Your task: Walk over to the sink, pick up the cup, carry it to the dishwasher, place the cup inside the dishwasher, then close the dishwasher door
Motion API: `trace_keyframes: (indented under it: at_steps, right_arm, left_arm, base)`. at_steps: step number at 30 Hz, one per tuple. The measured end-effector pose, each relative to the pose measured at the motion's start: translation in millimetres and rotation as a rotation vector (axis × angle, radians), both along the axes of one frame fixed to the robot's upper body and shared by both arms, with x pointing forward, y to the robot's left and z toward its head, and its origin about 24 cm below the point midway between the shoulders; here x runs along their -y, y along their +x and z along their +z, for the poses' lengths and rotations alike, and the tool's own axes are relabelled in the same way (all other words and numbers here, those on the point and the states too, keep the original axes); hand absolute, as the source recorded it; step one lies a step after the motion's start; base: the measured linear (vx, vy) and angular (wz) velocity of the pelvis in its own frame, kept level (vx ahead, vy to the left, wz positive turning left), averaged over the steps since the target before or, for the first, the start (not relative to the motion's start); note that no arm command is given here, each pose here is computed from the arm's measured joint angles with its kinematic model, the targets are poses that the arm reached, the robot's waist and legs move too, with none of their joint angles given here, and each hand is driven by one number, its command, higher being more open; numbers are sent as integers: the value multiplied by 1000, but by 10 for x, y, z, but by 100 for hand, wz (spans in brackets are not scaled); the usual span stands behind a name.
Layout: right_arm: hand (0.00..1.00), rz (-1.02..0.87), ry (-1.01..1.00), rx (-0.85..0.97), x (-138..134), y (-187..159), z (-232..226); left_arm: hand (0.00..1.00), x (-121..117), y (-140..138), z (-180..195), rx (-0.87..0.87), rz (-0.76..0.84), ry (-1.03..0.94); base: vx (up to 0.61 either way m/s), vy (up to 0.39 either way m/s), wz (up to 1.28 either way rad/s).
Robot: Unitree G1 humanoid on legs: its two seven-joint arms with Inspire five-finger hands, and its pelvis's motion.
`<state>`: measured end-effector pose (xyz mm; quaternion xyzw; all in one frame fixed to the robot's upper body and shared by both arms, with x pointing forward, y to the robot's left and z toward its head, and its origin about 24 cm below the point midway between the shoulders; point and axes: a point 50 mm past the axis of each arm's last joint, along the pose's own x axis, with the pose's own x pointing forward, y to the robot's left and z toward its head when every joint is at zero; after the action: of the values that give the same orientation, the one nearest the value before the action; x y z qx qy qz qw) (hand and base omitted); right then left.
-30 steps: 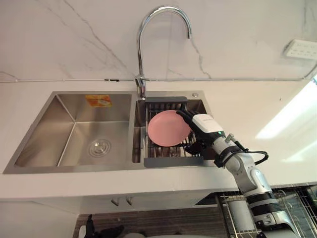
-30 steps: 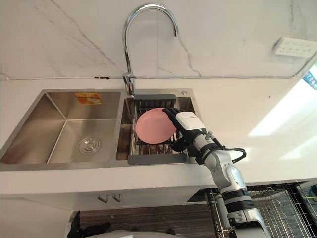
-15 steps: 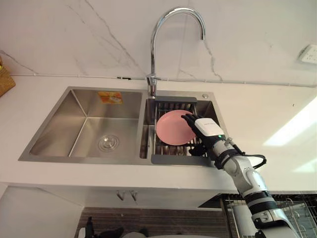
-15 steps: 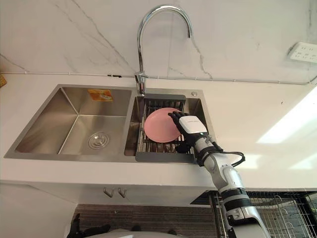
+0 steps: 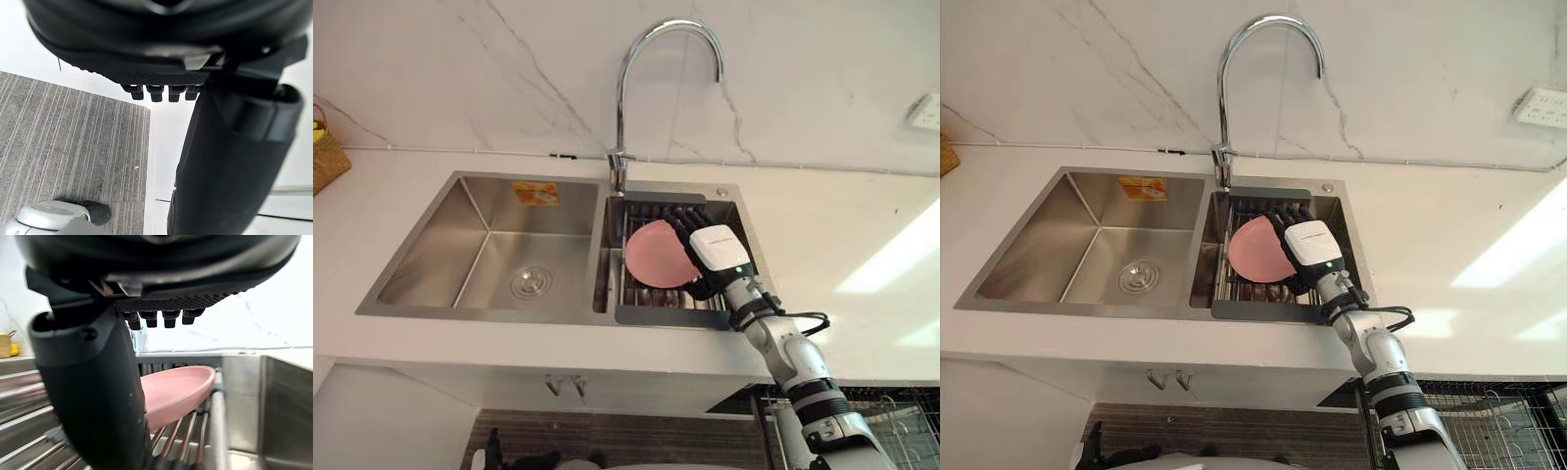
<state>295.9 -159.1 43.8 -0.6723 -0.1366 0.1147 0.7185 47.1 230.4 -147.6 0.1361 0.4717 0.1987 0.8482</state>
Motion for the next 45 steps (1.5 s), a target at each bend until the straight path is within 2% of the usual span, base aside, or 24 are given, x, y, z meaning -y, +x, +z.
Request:
trace_keyframes:
  at_steps: [14, 28, 31, 36, 38, 45]
  right_arm:
    - [0, 43, -95, -131, -91, 76, -174]
    - [0, 5, -64, -39, -51, 102, -135]
    - [0, -7, -22, 50, -43, 108, -47]
    - [0, -83, 124, 342, 107, 161, 478]
    - [0, -94, 153, 400, 137, 163, 584]
    - [0, -119, 180, 441, 189, 174, 647]
  left_arm:
    - [100, 3, 0, -4, -6, 7, -9]
    - [100, -1, -9, -8, -15, 12, -6]
    - [100, 0, -6, -6, -11, 14, -3]
    - [100, -10, -9, 6, 4, 21, 12]
    - [100, -9, -15, 5, 3, 21, 13]
    - [100, -9, 52, 34, 40, 14, 18]
  base:
    - [-8, 3, 1]
    - [-8, 4, -1]
    - [-12, 9, -4]
    - [6, 2, -7]
    - [21, 3, -17]
    - [-10, -2, -8]
